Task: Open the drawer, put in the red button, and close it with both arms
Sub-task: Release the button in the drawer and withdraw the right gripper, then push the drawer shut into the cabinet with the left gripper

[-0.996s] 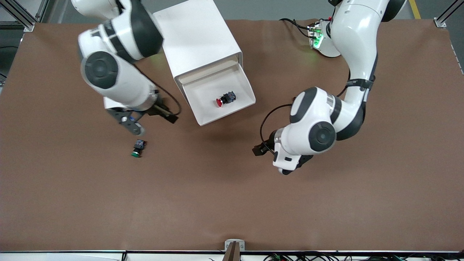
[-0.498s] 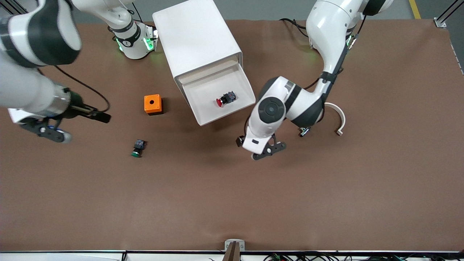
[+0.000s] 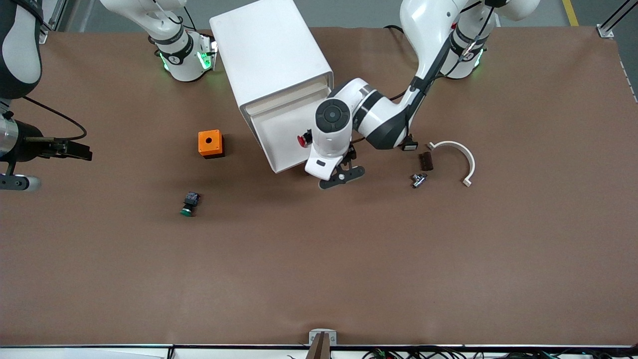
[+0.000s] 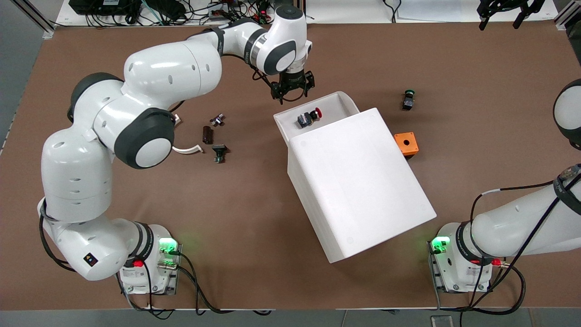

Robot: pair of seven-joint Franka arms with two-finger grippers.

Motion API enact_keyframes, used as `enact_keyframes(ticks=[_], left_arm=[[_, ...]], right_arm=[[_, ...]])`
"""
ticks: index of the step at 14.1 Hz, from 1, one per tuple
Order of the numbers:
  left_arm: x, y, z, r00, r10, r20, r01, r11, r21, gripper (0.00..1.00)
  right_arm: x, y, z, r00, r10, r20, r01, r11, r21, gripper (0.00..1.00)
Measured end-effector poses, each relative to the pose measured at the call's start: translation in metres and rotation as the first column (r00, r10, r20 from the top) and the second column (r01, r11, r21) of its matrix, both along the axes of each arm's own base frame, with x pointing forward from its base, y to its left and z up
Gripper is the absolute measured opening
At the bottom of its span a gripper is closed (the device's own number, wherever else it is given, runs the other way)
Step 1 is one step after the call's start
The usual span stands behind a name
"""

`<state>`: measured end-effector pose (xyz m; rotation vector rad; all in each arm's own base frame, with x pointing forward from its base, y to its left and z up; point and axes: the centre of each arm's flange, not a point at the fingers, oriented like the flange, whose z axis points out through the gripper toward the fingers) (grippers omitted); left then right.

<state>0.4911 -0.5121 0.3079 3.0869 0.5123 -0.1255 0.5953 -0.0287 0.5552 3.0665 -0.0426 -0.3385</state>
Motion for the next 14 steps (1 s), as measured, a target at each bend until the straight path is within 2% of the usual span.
enact_keyframes(ticks=[4,10,14], left_arm=[[-0.017,-0.014,0.000,0.999,0.042,-0.015,-0.042,0.999,-0.003,1.00],[-0.045,-0.029,-0.013,0.997,0.073,-0.039,-0.072,0.997,0.024,1.00],[-0.062,-0.040,-0.015,0.995,0.072,-0.064,-0.071,0.997,0.017,1.00]], right_arm=[[0.000,0.002,0.003,1.000,0.031,0.004,-0.031,1.000,0.003,1.00],[0.001,0.002,0.036,0.998,0.031,0.056,-0.031,1.000,-0.002,1.00],[-0.004,-0.006,0.049,0.999,0.014,0.043,-0.014,1.000,0.000,1.00]])
